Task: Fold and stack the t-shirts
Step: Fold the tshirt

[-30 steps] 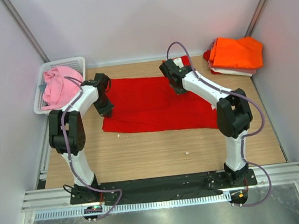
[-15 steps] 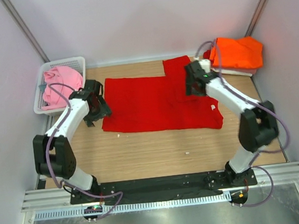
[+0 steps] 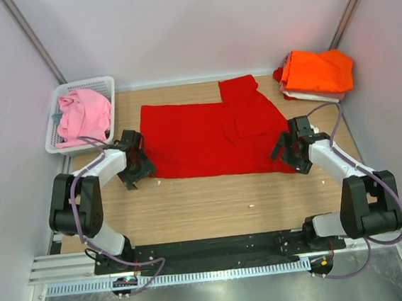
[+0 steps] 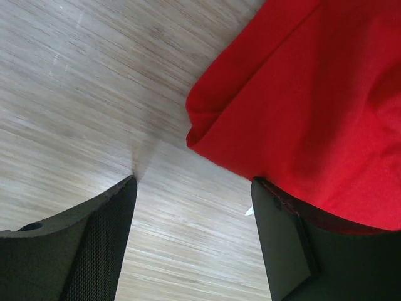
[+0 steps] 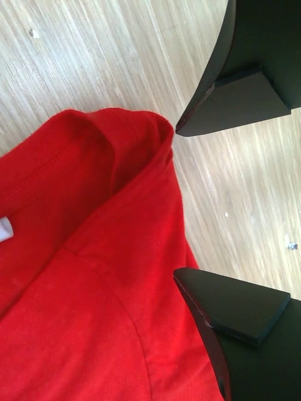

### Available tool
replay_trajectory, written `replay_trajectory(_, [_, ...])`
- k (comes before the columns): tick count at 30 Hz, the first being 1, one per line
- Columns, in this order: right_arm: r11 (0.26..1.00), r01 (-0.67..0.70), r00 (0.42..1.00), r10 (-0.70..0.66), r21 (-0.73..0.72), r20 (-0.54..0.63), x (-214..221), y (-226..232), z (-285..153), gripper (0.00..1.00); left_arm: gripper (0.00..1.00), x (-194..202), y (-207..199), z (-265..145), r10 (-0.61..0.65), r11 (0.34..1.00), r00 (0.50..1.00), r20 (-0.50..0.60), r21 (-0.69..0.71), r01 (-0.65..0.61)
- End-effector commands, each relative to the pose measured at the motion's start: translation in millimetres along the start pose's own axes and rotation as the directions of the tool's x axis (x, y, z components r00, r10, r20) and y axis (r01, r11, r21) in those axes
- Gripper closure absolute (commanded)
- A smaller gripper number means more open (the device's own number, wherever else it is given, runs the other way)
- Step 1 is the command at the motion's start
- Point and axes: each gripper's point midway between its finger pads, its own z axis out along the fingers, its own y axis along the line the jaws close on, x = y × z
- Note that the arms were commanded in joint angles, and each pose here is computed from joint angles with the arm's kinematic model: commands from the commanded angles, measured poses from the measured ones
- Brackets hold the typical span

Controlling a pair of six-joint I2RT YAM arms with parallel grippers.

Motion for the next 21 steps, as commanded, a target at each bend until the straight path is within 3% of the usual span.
replay_trajectory(1, [0.994,-0.052,0.999,0.052,-0.093,-0.005,-6,17,10,0.09,0.25,-21,-15,12,-0.032,0.999,0.998,0.060,0.025,0.031])
replay_trajectory(3, [0.994,-0.058,0.998,0.057,-0.091,-0.006,-5,16,15,0.11,0.29,-23,-14,17,-0.037,0.999,0.998,0.057,0.015,0.036])
replay_trajectory(6, [0.995,-0.063,0.998,0.062,-0.078,-0.018,-1,13,26,0.17,0.56,-24,-16,24,-0.041,0.999,0.998,0.055,0.012,0.040])
replay_trajectory(7, [0.996,-0.062,0.998,0.061,-0.066,-0.020,0,9,28,0.20,0.82,-25,-17,25,-0.038,0.999,0.998,0.057,0.016,0.037])
replay_trajectory(8, [0.997,-0.060,0.998,0.060,-0.054,-0.014,0,6,31,0.28,0.96,-25,-17,25,-0.032,0.999,0.998,0.055,0.015,0.031])
replay_trajectory(10, [0.998,-0.068,0.998,0.068,-0.013,0.007,-4,-7,34,0.48,1.00,-27,-17,22,-0.020,1.000,0.998,0.063,0.014,0.020])
replay_trajectory(11, [0.997,-0.071,0.997,0.071,0.002,0.012,-4,-12,35,0.65,1.00,-28,-14,19,-0.025,1.000,0.997,0.070,0.004,0.025])
replay_trajectory(14, [0.994,-0.100,0.995,0.099,0.032,0.029,-7,-28,32,0.95,1.00,-29,-1,1,-0.050,0.998,0.994,0.098,-0.023,0.053])
replay_trajectory(21, [0.988,-0.142,0.988,0.138,0.056,0.072,-4,-41,12,0.99,1.00,-14,22,-35,-0.079,0.996,0.992,0.103,-0.019,0.082])
